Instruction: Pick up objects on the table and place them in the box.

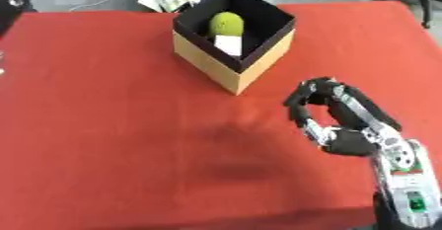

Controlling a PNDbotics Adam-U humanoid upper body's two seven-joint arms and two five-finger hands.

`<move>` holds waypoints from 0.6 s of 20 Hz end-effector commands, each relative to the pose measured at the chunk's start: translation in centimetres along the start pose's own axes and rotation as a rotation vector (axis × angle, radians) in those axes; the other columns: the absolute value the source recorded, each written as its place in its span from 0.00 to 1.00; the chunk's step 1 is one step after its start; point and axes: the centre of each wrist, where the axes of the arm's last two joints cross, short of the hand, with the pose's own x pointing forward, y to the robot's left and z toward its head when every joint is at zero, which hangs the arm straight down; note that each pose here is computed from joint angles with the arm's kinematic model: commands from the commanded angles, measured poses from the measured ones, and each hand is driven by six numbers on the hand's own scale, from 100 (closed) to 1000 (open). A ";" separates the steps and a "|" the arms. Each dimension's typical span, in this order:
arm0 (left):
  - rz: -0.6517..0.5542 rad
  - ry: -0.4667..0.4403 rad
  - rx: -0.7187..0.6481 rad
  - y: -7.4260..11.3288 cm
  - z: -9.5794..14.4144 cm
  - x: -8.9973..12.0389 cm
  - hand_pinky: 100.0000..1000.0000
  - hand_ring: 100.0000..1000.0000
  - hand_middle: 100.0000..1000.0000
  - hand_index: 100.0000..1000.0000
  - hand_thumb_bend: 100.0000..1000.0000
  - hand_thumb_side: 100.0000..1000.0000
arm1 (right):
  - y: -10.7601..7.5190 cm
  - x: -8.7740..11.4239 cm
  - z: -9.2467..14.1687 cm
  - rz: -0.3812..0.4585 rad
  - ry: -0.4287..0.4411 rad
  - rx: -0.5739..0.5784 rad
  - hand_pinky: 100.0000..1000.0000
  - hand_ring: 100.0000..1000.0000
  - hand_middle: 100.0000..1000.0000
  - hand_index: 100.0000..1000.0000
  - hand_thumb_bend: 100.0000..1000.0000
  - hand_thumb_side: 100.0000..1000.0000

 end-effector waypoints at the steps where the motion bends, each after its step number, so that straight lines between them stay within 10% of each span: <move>1: 0.050 -0.032 0.010 0.3 1.3 1.3 0.66 0.71 0.70 0.85 0.00 0.74 | -0.5 0.5 -0.1 0.023 -0.006 -0.013 0.49 0.43 0.42 0.60 0.00 0.41; 12: 0.184 0.197 0.026 -3.7 8.5 -1.8 0.64 0.70 0.68 0.85 0.00 0.84 | -0.6 0.6 -0.5 0.016 -0.013 -0.022 0.49 0.43 0.42 0.60 0.00 0.41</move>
